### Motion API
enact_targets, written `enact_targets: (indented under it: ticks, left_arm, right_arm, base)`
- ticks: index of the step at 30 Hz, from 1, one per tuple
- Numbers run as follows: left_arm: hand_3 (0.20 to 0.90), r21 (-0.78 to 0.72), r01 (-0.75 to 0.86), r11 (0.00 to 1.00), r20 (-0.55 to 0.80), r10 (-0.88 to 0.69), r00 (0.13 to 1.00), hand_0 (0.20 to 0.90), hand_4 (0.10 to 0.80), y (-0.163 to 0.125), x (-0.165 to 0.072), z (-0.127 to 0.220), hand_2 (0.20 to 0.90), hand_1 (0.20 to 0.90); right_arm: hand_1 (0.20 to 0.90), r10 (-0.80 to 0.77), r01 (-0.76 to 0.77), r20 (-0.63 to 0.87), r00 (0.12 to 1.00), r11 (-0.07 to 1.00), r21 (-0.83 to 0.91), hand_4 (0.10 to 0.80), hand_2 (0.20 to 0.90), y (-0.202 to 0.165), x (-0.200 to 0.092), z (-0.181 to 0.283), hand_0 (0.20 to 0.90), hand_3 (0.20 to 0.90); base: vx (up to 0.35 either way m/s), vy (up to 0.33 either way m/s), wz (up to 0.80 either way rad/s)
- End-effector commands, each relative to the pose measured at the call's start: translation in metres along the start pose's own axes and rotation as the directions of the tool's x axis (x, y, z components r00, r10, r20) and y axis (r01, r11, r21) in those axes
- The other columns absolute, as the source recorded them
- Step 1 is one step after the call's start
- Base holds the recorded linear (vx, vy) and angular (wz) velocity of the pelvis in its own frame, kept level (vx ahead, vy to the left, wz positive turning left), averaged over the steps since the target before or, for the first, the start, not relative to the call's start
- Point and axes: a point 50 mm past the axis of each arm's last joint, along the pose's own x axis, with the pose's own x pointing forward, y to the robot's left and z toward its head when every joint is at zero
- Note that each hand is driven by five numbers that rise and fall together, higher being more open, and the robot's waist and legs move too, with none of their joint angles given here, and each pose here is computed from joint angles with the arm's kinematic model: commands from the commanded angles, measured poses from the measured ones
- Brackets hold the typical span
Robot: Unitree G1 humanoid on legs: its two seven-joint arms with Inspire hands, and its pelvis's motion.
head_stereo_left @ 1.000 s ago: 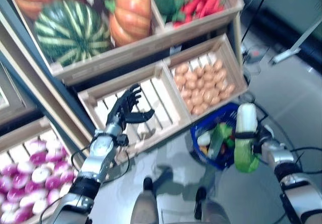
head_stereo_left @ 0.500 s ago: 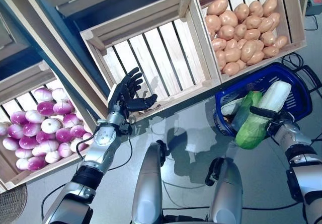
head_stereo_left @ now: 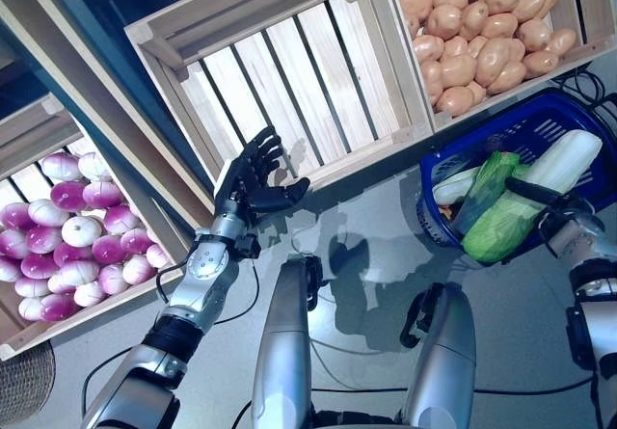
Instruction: Put vegetables into the basket
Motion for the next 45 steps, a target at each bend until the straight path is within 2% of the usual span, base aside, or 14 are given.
enact_targets:
  ticks: [1, 8, 12, 19, 23, 28, 33, 34, 37, 41, 43, 45]
  left_arm:
    - [0.900, 0.002, 0.020, 1.000, 0.272, -0.019, 0.962, 0.900, 0.800, 0.007, 0.009, 0.053, 0.900, 0.900]
    - [0.900, 0.003, 0.027, 1.000, 0.271, -0.027, 0.962, 0.900, 0.800, 0.008, 0.008, 0.056, 0.900, 0.900]
    - [0.900, 0.002, 0.023, 1.000, 0.266, -0.023, 0.964, 0.900, 0.800, 0.011, 0.007, 0.055, 0.900, 0.900]
    - [0.900, 0.004, 0.035, 0.999, 0.244, -0.035, 0.969, 0.900, 0.800, 0.015, 0.004, 0.051, 0.900, 0.900]
    - [0.900, 0.009, 0.036, 0.999, 0.224, -0.037, 0.974, 0.900, 0.800, 0.013, 0.004, 0.046, 0.900, 0.900]
    - [0.900, 0.017, 0.041, 0.999, 0.111, -0.043, 0.993, 0.900, 0.800, 0.011, -0.002, 0.022, 0.900, 0.900]
    - [0.900, -0.034, 0.015, 0.999, -0.028, -0.016, 0.999, 0.900, 0.800, 0.002, -0.022, -0.018, 0.900, 0.900]
    - [0.900, -0.050, -0.005, 0.999, -0.091, 0.001, 0.996, 0.900, 0.800, 0.000, -0.037, -0.037, 0.900, 0.900]
    - [0.900, -0.051, -0.017, 0.999, -0.148, 0.009, 0.989, 0.900, 0.800, -0.001, -0.052, -0.054, 0.900, 0.900]
    - [0.900, -0.048, -0.049, 0.998, -0.237, 0.036, 0.971, 0.900, 0.800, 0.002, -0.085, -0.078, 0.900, 0.900]
    - [0.900, -0.040, -0.073, 0.997, -0.310, 0.057, 0.949, 0.900, 0.800, -0.001, -0.108, -0.097, 0.900, 0.900]
    - [0.900, -0.040, -0.076, 0.996, -0.344, 0.057, 0.937, 0.900, 0.800, -0.003, -0.116, -0.104, 0.900, 0.900]
  right_arm:
    - [0.900, -0.080, 0.068, 0.167, 0.983, 0.995, 0.074, 0.800, 0.900, -0.025, -0.004, 0.049, 0.900, 0.900]
    - [0.900, -0.066, 0.060, 0.179, 0.982, 0.997, 0.038, 0.800, 0.900, -0.028, -0.005, 0.052, 0.900, 0.900]
    - [0.900, -0.069, 0.077, 0.174, 0.982, 0.996, -0.043, 0.800, 0.900, -0.030, -0.005, 0.050, 0.900, 0.900]
    - [0.900, -0.065, 0.074, 0.110, 0.992, 0.993, -0.087, 0.800, 0.900, -0.037, -0.003, 0.033, 0.900, 0.900]
    - [0.900, 0.001, 0.005, 0.073, 0.997, 0.997, -0.083, 0.800, 0.900, -0.024, -0.001, 0.011, 0.900, 0.900]
    - [0.900, 0.130, -0.133, -0.047, 0.990, 0.988, -0.075, 0.800, 0.900, -0.004, -0.003, -0.048, 0.900, 0.900]
    - [0.900, 0.222, -0.221, -0.134, 0.966, 0.975, 0.019, 0.800, 0.900, 0.013, -0.016, -0.108, 0.900, 0.900]
    - [0.900, 0.265, -0.254, -0.146, 0.953, 0.963, 0.094, 0.800, 0.900, 0.016, -0.027, -0.135, 0.900, 0.900]
    - [0.900, 0.295, -0.273, -0.156, 0.943, 0.951, 0.146, 0.800, 0.900, 0.018, -0.041, -0.161, 0.900, 0.900]
    - [0.900, 0.354, -0.305, -0.159, 0.922, 0.914, 0.268, 0.800, 0.900, 0.028, -0.076, -0.201, 0.900, 0.900]
    - [0.900, 0.439, -0.361, -0.194, 0.877, 0.869, 0.338, 0.800, 0.900, 0.050, -0.115, -0.234, 0.900, 0.900]
    - [0.900, 0.481, -0.382, -0.225, 0.848, 0.846, 0.371, 0.800, 0.900, 0.057, -0.127, -0.243, 0.900, 0.900]
  base:
    - [0.016, 0.003, -0.03]
    - [0.021, -0.004, -0.03]
    - [0.048, 0.005, 0.00]
    - [0.065, -0.005, 0.02]
    - [0.045, 0.002, -0.06]
    - [0.167, -0.017, -0.13]
    - [0.270, -0.008, -0.13]
    - [0.273, 0.036, -0.16]
    - [0.169, 0.034, -0.12]
    - [0.109, 0.043, -0.05]
    - [0.069, 0.051, -0.10]
    - [0.026, 0.046, -0.07]
